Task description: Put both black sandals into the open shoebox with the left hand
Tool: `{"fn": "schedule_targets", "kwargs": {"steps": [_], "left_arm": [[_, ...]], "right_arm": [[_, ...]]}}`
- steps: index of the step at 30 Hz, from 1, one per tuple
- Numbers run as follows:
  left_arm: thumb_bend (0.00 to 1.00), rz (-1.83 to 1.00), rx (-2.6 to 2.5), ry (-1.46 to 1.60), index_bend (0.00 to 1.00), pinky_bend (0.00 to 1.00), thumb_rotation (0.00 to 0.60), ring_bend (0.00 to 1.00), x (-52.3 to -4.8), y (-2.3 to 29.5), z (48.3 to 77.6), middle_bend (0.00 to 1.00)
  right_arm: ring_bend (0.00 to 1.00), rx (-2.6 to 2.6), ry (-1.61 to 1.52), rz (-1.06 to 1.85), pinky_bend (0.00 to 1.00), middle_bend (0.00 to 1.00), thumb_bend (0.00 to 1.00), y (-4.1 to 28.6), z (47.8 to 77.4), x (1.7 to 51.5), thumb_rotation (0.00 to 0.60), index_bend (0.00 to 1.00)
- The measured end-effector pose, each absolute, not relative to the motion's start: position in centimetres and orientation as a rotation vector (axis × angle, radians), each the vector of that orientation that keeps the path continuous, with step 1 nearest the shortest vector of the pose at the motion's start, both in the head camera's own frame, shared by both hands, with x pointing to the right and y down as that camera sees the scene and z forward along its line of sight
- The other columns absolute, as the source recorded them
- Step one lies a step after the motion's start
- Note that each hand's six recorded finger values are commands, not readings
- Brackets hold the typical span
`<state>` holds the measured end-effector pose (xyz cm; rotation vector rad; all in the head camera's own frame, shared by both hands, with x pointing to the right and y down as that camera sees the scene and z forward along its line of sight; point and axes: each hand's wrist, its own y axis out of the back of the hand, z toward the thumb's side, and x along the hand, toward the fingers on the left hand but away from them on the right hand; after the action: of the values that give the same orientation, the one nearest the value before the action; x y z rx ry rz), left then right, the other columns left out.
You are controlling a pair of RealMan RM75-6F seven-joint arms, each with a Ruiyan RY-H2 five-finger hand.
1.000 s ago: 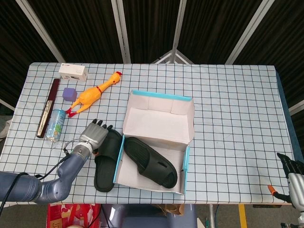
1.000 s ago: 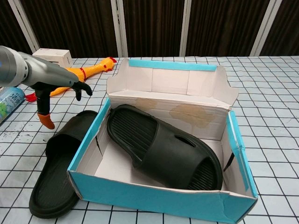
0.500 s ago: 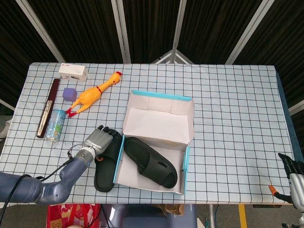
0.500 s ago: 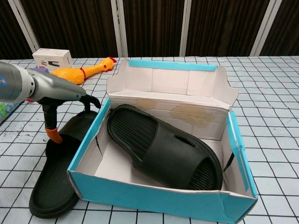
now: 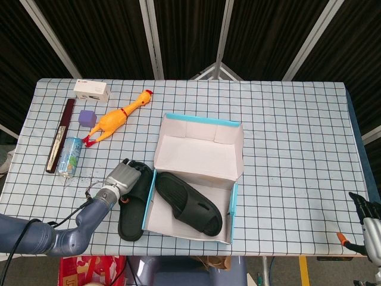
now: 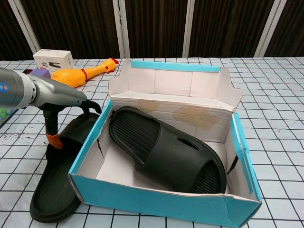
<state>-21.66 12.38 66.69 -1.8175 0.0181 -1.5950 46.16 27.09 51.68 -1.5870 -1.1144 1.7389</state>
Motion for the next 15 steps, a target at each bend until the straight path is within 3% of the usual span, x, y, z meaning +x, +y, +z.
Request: {"fn": "schedule_targets", "kwargs": {"steps": [15], "left_arm": [[0.17,-1.629,-1.780,0.014,0.03,0.08,0.598,0.06,-22.22,12.17,67.37,0.20]], "right_arm": [[0.14,-1.589,-1.115,1.743,0.09,0.12,0.25,27.15,51.62,46.19,0.600,0.09]]}}
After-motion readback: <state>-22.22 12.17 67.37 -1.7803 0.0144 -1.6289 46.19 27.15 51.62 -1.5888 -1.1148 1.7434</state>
